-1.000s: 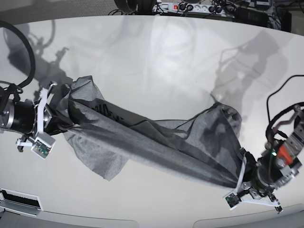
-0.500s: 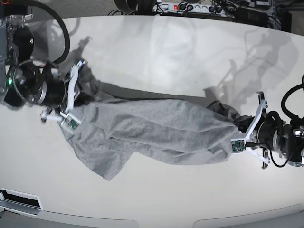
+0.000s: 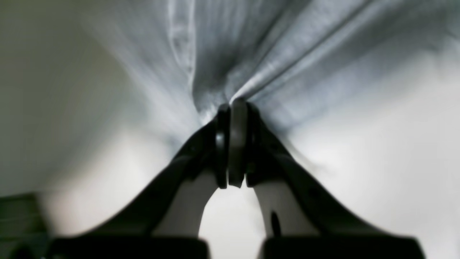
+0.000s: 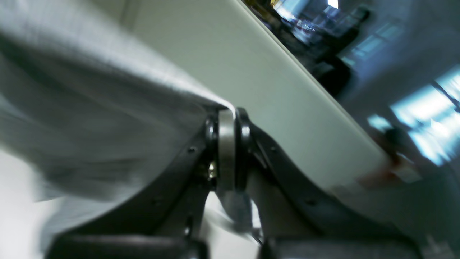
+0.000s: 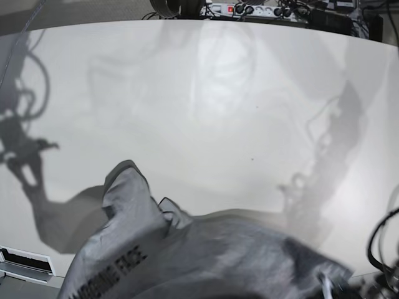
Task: Layout the t-shirt on the table in an organized manner, then fold the t-shirt properly
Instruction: 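Lift the shirt with both grippers and stretch it between them, then lay the stretched shirt flat on the table and open both grippers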
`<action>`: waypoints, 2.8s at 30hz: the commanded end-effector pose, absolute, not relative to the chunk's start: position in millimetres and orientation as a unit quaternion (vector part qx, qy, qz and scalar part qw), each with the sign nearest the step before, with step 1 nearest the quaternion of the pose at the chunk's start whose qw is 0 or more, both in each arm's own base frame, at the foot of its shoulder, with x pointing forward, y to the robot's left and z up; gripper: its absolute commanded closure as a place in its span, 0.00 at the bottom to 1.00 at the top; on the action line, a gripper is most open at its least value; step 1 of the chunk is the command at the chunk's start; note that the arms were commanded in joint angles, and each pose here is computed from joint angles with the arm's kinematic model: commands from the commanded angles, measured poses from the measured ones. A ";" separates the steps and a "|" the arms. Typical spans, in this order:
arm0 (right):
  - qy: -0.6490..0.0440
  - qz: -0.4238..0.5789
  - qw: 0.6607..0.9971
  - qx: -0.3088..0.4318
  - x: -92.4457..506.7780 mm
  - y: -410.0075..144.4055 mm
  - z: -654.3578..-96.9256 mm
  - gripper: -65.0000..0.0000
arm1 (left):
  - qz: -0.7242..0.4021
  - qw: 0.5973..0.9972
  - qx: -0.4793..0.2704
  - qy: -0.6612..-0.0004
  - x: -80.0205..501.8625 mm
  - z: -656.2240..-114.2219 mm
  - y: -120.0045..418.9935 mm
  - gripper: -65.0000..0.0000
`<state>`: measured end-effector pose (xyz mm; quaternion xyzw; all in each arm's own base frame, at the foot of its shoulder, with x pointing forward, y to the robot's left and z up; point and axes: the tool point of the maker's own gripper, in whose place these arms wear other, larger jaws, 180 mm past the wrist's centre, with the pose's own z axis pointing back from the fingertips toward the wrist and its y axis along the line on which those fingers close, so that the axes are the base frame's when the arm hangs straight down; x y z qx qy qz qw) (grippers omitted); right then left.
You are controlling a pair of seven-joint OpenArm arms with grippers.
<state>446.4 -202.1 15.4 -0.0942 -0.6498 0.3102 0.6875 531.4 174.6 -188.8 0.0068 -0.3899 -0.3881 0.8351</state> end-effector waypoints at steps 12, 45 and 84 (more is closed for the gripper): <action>-0.423 0.366 0.816 0.145 412.4 -170.0 -170.0 1.00 | -0.387 0.871 -0.123 -0.277 482.8 -170.4 193.9 1.00; -0.183 0.382 0.848 0.319 198.0 -118.0 -337.5 1.00 | -0.391 0.868 -0.305 0.021 259.4 -377.0 177.2 1.00; -0.143 0.430 0.846 0.280 165.2 -138.2 -332.9 0.99 | -0.449 0.851 -0.254 0.102 153.8 -346.3 245.3 1.00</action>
